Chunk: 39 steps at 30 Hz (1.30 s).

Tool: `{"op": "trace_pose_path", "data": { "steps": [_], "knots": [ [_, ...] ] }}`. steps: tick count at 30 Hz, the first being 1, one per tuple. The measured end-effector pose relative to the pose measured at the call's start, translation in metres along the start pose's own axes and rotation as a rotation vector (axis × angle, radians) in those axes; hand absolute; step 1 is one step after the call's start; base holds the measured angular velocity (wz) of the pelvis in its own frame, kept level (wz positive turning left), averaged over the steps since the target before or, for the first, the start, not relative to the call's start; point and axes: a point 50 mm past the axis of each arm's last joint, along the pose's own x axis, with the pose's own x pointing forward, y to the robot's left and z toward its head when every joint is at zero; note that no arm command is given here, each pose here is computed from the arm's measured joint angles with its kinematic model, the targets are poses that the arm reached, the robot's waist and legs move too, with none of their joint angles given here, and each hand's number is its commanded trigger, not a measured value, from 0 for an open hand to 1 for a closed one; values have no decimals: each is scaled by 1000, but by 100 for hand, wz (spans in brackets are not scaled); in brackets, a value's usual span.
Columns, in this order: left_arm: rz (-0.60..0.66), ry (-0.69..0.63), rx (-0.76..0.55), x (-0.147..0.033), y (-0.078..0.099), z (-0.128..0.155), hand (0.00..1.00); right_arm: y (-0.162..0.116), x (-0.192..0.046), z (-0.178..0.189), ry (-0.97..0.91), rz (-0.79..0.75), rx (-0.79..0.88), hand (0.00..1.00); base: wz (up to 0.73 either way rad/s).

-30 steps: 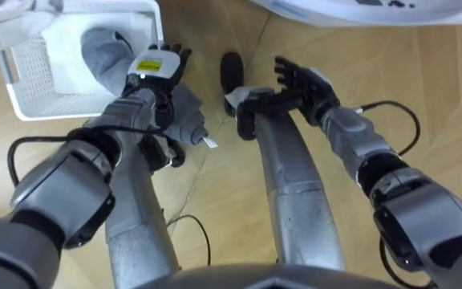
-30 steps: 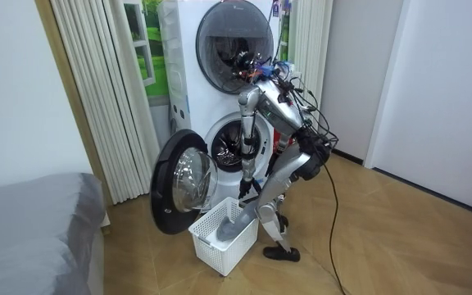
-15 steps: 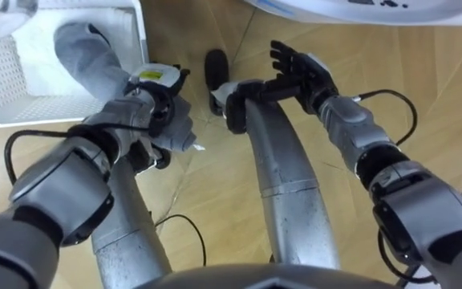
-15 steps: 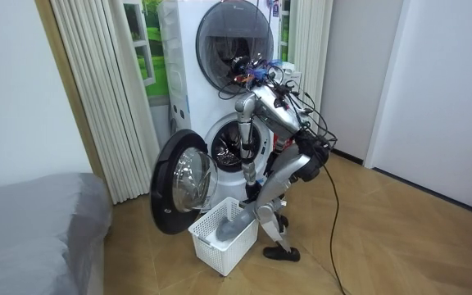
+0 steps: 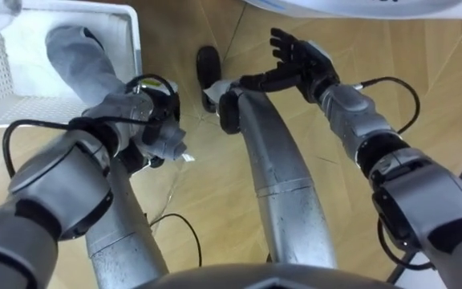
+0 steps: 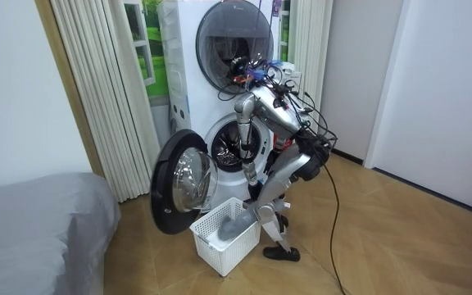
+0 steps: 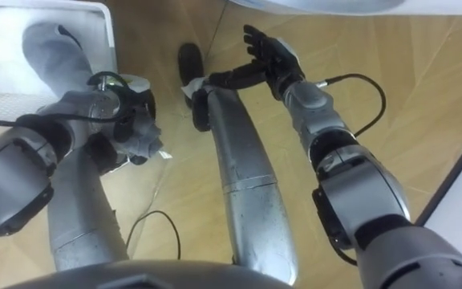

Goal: Put towel into washing machine

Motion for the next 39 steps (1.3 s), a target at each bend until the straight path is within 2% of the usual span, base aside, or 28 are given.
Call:
{"op": "trace_pose_path", "data": {
  "steps": [9,17,19,23,27,30,35,39],
  "knots": [
    [-51,-9,16,1,-4,7,100,1,-5,-15,31,-7,6,0,-2],
    [-89,-85,25,3,-27,30,100,3,-18,-53,157,-13,24,0,0],
    [-121,-109,10,4,-40,39,100,6,-24,-68,197,-7,26,0,-3],
    [-145,-141,-19,4,-50,51,100,5,-35,-88,249,-27,45,0,-6],
    [-149,-155,-100,3,-63,53,100,5,-46,-106,295,-36,62,0,-1],
    [-111,-148,-175,3,-63,49,100,-1,-53,-114,316,-67,87,0,0],
    [12,-148,-411,2,-55,37,100,-16,-60,-118,333,-107,65,0,0],
    [160,-160,-617,1,-36,32,100,-24,-66,-122,348,-126,32,0,4]
  ]
}}
